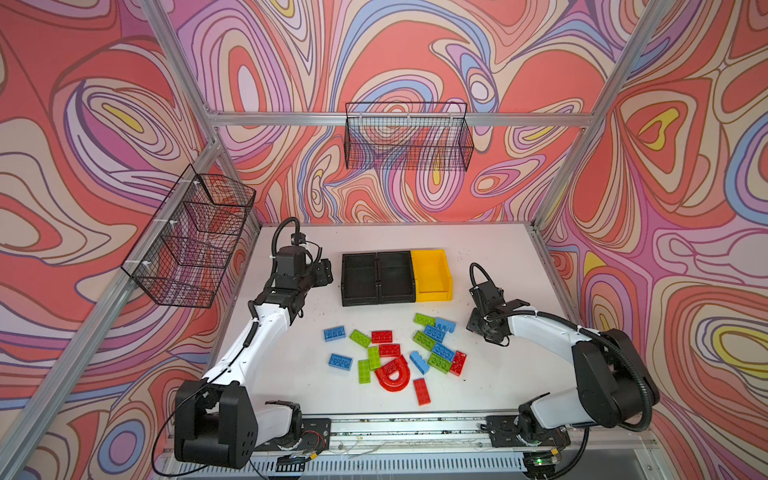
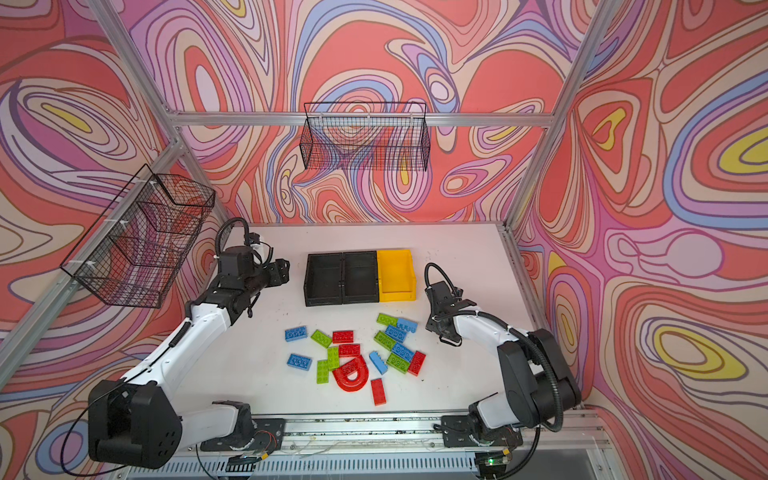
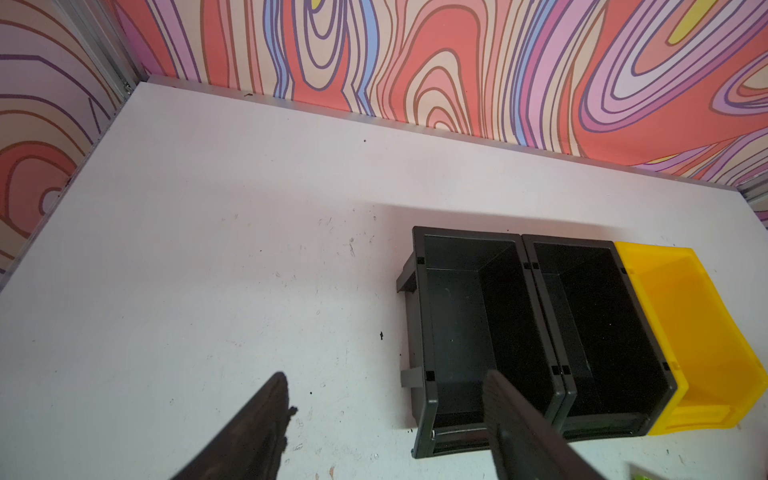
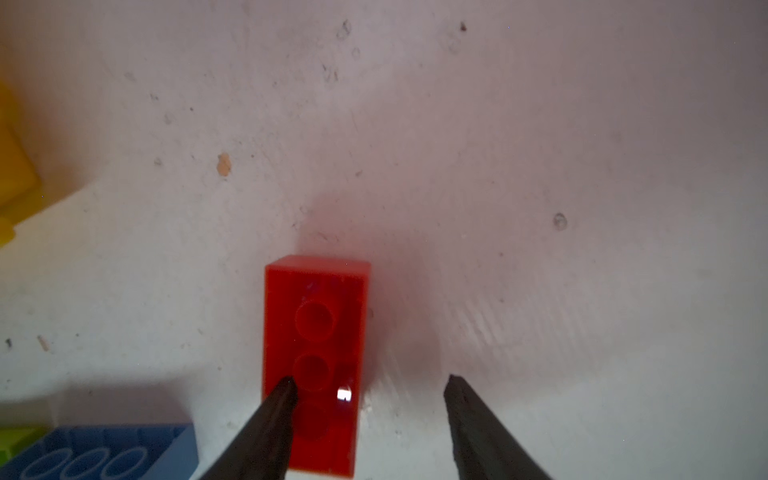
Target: Sort the legos into containers by color
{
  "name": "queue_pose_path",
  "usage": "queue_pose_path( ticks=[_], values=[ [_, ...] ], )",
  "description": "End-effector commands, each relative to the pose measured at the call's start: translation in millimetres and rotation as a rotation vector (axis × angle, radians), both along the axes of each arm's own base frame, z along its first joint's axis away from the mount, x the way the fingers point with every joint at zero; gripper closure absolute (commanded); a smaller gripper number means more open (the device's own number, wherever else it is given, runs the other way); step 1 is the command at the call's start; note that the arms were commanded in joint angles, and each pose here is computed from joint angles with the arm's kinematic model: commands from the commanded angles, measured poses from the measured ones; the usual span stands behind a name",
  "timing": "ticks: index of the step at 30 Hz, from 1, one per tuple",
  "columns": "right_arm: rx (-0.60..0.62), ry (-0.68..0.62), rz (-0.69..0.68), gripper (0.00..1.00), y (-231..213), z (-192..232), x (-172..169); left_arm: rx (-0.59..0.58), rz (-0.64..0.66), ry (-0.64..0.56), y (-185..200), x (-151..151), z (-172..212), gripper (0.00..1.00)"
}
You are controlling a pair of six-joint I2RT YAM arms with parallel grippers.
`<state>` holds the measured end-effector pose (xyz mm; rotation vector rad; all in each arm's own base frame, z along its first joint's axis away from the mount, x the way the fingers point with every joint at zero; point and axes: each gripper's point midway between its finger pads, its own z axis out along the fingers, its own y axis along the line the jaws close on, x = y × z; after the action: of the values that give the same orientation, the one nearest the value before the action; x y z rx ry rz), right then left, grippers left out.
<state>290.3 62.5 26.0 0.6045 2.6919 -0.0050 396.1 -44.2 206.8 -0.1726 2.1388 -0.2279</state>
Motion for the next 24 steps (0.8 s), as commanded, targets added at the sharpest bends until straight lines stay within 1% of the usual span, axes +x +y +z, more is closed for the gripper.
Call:
queue_pose_path(
  ticks=[1,5,8,15,20,24],
  values=[
    [0.011,-0.024,0.058,0.44,6,-6,12,-0.037,0.037,0.038,3,-11,-10,0.24],
    [0.021,-0.038,0.076,0.52,9,-8,19,-0.076,0.09,0.069,8,-24,-24,0.26],
    [0.02,-0.052,0.093,0.6,9,-6,24,-0.083,0.116,0.088,11,-34,-31,0.27],
    [0.052,-0.1,0.113,0.74,13,9,37,-0.076,0.15,0.095,18,-46,-28,0.28],
    [0.065,-0.151,0.145,0.77,20,35,51,-0.085,0.151,0.099,17,-47,-29,0.3],
    [0.088,-0.248,0.182,0.78,30,75,75,-0.082,0.152,0.109,16,-49,-30,0.31]
  ],
)
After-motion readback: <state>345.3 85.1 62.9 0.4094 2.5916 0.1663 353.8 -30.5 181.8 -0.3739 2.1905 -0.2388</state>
